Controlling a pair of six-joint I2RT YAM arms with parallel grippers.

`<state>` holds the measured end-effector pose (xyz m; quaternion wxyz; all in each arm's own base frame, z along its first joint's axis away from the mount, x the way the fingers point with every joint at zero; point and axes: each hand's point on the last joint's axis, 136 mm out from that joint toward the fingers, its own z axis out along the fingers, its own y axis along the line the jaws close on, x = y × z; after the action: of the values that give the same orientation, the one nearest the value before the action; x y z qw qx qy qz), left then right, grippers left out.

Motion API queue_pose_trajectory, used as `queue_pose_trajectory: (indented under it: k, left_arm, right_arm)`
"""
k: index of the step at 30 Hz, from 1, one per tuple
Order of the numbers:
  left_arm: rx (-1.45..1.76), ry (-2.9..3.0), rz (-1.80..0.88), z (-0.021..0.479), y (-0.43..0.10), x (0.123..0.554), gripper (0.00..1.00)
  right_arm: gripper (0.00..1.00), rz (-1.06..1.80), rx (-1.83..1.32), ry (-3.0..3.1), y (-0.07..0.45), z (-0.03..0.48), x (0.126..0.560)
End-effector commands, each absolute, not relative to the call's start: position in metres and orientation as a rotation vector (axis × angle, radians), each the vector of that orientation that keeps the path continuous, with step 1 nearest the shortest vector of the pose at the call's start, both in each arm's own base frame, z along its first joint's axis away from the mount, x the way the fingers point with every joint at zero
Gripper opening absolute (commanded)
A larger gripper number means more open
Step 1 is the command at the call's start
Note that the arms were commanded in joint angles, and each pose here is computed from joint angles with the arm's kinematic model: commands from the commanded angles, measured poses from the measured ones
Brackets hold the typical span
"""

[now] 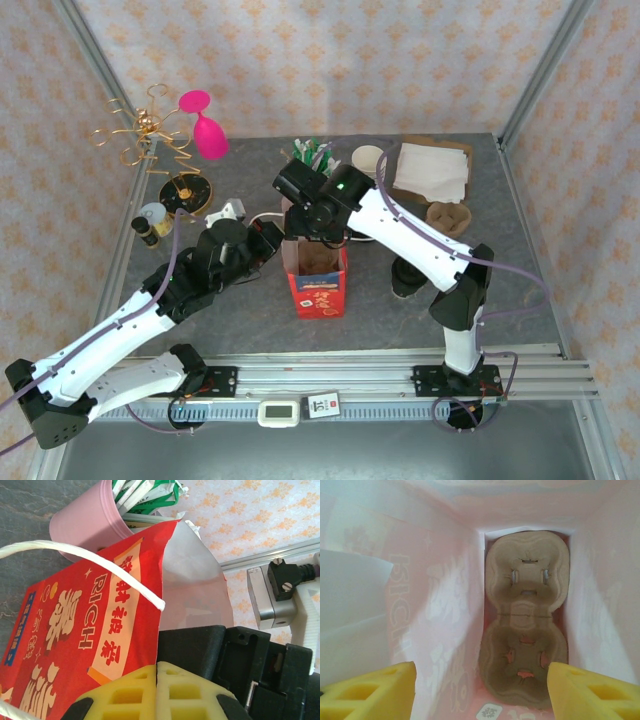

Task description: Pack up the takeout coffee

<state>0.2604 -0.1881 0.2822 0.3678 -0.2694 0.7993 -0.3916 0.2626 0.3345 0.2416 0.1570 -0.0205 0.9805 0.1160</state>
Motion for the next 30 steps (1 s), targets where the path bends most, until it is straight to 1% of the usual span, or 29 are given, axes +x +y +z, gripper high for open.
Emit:
queue_pose_trajectory:
  k: [1,8,15,30]
  left_arm:
    - [-0.698,2.037,-0.956,0.288,-0.178,0.263,0.0]
    - [-0.686,2.034,-0.956,0.291,-0.178,0.264,0.0]
    - [-0.672,2.048,-0.951,0.291,-0.181,0.267,0.0]
    - [-0.667,2.058,-0.941,0.289,-0.182,0.268,0.0]
  right_arm:
    - [0.69,0.369,-0.075,2.769,0.334,0.259,0.264]
    - [0.63,0.396,-0.076,2.754,0.33,0.268,0.262]
    - [0.61,0.418,-0.081,2.737,0.323,0.278,0.258]
    - [0.6,0.467,-0.116,2.718,0.322,0.29,0.253]
